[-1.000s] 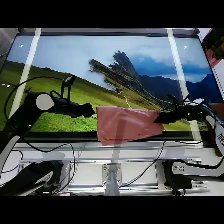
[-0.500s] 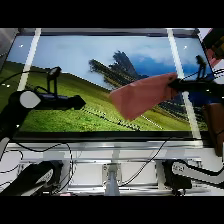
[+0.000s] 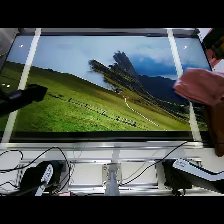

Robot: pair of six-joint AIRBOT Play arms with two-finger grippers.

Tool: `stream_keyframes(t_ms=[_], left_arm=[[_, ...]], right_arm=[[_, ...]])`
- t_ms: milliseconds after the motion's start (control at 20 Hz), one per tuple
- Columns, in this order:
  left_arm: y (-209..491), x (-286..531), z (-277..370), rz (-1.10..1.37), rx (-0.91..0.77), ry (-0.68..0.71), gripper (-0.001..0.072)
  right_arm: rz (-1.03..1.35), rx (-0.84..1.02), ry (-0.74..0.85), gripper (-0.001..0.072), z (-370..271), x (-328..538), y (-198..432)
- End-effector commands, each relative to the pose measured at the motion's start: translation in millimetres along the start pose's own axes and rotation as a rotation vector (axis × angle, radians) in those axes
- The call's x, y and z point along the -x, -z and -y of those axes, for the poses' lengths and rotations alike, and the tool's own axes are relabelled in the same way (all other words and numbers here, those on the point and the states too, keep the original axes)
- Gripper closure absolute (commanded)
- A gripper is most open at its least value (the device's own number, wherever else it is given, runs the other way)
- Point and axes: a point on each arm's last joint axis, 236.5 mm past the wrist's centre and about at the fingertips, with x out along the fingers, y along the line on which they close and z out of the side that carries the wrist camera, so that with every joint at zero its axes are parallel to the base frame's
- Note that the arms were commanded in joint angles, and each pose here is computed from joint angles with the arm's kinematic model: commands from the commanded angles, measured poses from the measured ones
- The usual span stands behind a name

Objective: Fold the clothes and pants, and hang the long-sleeved shirts on hangers.

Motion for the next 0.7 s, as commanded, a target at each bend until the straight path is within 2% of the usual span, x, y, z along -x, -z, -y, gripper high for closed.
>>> stream_keyframes(t_ms=[0,250,450,650], left_arm=[[-23,42,-24,0.151,-0.004,-0.096,0.0235],[-34,88,-47,0.283,-0.022,-0.241,0.0235],[-42,115,-53,0.370,-0.082,-0.324,0.0235],[-50,122,-50,0.417,-0.092,-0.326,0.0235]], right_arm=[[-0.066,-0.249,0.177,0.0691,106,34,28],[-0.123,-0.588,0.363,0.0692,201,78,83],[-0.167,-0.665,0.476,0.0692,241,100,117],[-0.179,-0.683,0.502,0.0691,252,98,130]])
